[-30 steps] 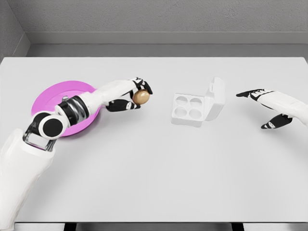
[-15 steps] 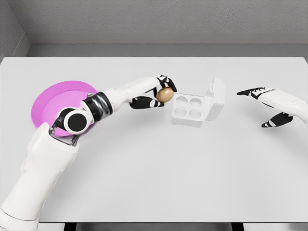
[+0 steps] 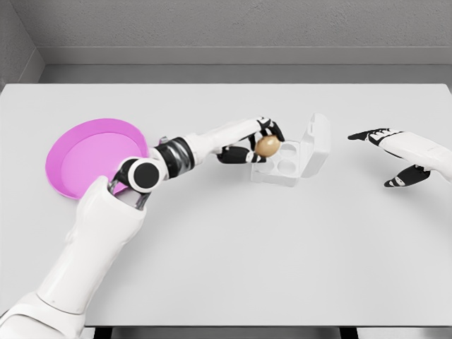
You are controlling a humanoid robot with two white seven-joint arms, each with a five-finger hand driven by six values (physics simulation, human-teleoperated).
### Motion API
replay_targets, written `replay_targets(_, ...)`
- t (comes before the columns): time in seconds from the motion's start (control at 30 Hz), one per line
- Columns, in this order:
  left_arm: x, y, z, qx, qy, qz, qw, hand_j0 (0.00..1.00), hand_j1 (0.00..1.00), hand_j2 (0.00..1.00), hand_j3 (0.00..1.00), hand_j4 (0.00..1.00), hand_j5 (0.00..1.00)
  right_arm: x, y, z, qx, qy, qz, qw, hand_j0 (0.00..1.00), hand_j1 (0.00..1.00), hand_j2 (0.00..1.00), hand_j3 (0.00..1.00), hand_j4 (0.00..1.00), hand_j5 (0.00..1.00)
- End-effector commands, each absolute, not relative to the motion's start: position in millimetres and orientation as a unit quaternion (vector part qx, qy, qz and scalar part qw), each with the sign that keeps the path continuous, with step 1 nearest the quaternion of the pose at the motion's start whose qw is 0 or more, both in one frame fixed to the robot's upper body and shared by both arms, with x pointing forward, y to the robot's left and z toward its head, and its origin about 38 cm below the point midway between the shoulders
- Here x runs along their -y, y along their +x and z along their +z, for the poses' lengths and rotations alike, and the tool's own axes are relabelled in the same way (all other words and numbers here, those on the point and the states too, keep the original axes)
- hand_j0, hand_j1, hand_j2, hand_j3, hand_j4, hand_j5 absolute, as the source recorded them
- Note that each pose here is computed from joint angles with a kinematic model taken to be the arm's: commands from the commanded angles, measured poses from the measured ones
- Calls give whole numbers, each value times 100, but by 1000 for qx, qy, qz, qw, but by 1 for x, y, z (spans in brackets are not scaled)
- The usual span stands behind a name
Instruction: Pack egg into the box and close the box lid
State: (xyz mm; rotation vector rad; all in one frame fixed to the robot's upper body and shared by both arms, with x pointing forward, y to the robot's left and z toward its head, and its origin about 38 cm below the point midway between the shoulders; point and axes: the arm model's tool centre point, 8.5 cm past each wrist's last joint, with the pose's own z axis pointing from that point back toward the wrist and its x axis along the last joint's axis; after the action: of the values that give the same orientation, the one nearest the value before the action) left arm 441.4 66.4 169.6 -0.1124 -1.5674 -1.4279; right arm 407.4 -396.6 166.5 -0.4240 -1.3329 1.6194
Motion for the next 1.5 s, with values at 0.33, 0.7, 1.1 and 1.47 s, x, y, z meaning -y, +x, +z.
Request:
replay_targets(0.33,-52,451,158,631,-63,-584,506,38,38,38,38,38,38,398,408,168,547,-175,662,481,100,100,100,100,100,100)
replay_targets(0.7,-47,451,154,628,-69,-585,508,39,39,39,39,39,39,397,407,168,547,-174,663,481,100,100,100,100,100,100)
replay_targets(1.1,-44,450,153,626,-71,-588,507,40,40,40,40,40,40,397,407,168,548,-175,662,481,100,100,100,100,100,100)
replay_targets(1.47,-50,458,149,619,-67,-585,520,41,41,41,41,41,41,398,407,168,547,-175,663,481,100,100,100,100,100,100)
